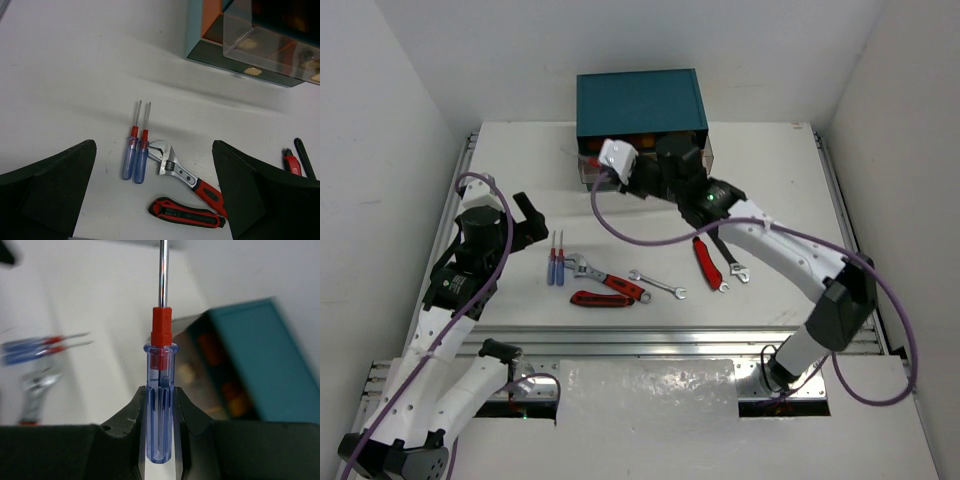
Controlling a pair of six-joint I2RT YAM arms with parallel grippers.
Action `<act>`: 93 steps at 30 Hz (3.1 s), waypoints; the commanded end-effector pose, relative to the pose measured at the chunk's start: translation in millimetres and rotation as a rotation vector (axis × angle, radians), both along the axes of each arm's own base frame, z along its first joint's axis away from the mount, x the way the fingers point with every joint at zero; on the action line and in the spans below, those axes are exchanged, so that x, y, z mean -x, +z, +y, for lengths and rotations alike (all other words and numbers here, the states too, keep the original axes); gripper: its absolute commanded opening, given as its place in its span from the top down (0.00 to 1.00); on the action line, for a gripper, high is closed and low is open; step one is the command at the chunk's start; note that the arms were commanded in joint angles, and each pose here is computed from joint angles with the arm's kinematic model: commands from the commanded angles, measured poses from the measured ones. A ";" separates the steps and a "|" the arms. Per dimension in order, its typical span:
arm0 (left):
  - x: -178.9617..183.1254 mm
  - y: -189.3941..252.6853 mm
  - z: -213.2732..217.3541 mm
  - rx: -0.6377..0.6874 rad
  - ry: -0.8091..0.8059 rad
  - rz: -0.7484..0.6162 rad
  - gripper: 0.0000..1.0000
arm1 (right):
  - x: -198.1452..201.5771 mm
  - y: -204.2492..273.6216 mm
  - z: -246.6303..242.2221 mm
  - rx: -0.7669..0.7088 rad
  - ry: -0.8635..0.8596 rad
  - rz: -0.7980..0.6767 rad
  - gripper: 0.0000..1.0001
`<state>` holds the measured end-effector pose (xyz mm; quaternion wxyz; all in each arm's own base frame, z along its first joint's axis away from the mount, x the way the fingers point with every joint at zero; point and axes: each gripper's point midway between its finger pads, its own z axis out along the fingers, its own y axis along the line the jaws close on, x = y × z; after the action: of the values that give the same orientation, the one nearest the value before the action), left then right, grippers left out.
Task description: Sort the tools into containers
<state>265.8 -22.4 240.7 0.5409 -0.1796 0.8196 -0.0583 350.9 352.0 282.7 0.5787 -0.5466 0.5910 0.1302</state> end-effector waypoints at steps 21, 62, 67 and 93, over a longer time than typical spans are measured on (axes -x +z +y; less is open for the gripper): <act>-14.4 0.5 -10.0 0.006 -0.053 -0.003 0.00 | -168.5 13.2 -73.8 0.049 -0.186 -0.157 0.75; -23.7 -232.3 7.9 0.118 0.228 0.739 0.53 | 135.2 -37.4 -104.5 -0.449 -0.188 0.702 0.01; -13.7 -244.3 13.1 0.107 0.272 0.767 0.60 | 137.0 -34.2 -100.4 -0.451 -0.165 0.705 0.01; -146.2 141.5 -125.8 -0.253 -0.395 -0.185 1.00 | 128.4 4.2 -171.7 -0.548 -0.443 0.431 0.01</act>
<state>396.9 -132.5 372.6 0.5897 -0.0801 0.7884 -0.1557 217.0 197.4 268.7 0.5446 -0.2089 0.7538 0.3026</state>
